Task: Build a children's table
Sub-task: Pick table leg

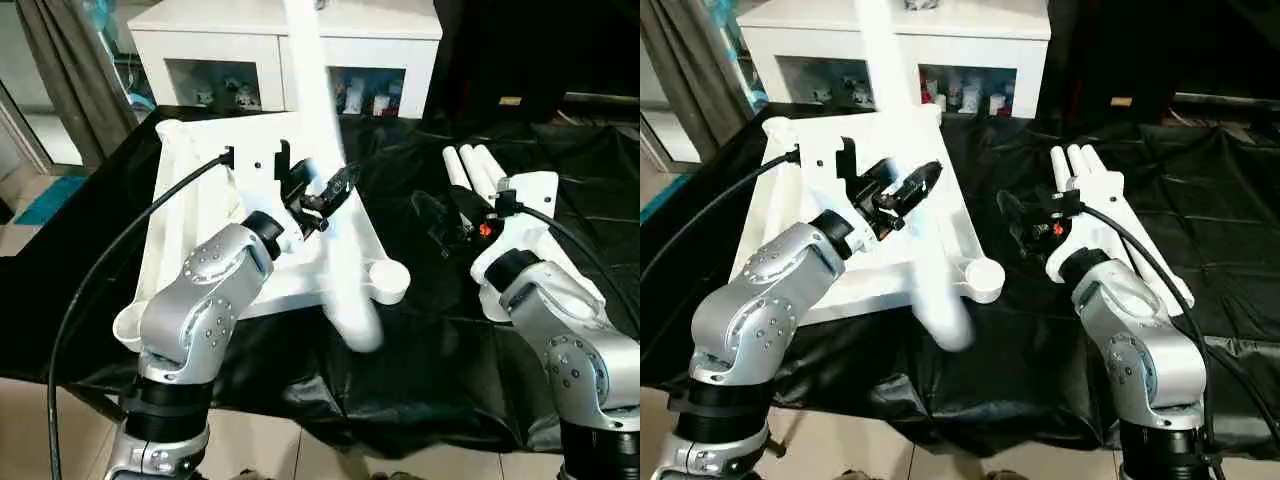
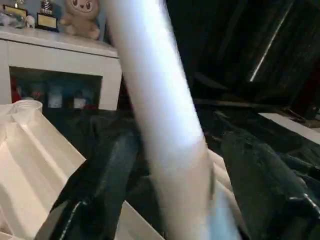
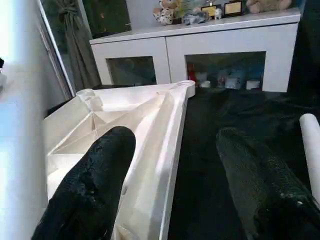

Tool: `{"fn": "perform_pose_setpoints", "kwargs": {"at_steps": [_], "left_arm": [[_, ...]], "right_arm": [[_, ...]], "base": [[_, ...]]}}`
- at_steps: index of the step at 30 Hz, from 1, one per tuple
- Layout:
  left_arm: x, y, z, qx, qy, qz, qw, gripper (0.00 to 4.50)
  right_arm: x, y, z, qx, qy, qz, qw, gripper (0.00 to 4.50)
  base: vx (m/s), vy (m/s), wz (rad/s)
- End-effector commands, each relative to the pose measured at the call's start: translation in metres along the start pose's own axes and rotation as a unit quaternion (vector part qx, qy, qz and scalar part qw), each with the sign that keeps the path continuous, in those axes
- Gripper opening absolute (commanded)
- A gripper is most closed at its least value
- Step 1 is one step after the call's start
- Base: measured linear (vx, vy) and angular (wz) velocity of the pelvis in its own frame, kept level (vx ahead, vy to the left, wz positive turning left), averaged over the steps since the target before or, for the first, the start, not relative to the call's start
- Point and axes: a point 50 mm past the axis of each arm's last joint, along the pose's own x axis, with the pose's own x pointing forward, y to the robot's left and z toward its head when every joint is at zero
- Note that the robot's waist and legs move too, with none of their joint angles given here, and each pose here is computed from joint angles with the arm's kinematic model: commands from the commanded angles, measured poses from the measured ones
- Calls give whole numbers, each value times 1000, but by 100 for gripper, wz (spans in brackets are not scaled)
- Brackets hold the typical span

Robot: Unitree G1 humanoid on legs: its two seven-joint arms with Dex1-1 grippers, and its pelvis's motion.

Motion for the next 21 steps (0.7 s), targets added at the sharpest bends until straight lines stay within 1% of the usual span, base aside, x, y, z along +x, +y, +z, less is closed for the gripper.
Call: {"fn": "perform_pose_setpoints", "kwargs": {"at_steps": [1, 3, 4, 9, 10, 11, 14, 21], "left_arm": [[-1, -1, 4, 7, -10, 2, 1000, 350], [-1, -1, 4, 7, -10, 2, 1000, 350], [-1, -1, 4, 7, -10, 2, 1000, 378], [-1, -1, 4, 7, -10, 2, 1000, 398], [-1, -1, 4, 7, -10, 2, 1000, 414], [-1, -1, 4, 7, -10, 2, 1000, 414], [-1, -1, 4, 7, -10, 2, 1000, 442], [-1, -1, 4, 7, -10, 2, 1000, 442]], "right_arm": [[2, 0, 2, 0, -5, -1, 1000, 302], [2, 0, 2, 0, -5, -1, 1000, 302], [2, 0, 2, 0, -5, -1, 1000, 302], [2, 0, 2, 0, -5, -1, 1000, 302], [2, 0, 2, 0, -5, -1, 1000, 302], [2, 0, 2, 0, -5, -1, 1000, 302], [2, 0, 2, 0, -5, -1, 1000, 302], [2, 0, 2, 0, -5, -1, 1000, 302]], "base": [[0, 0, 0], [0, 0, 0], [0, 0, 0], [0, 0, 0], [0, 0, 0], [0, 0, 0], [0, 0, 0], [0, 0, 0]]}}
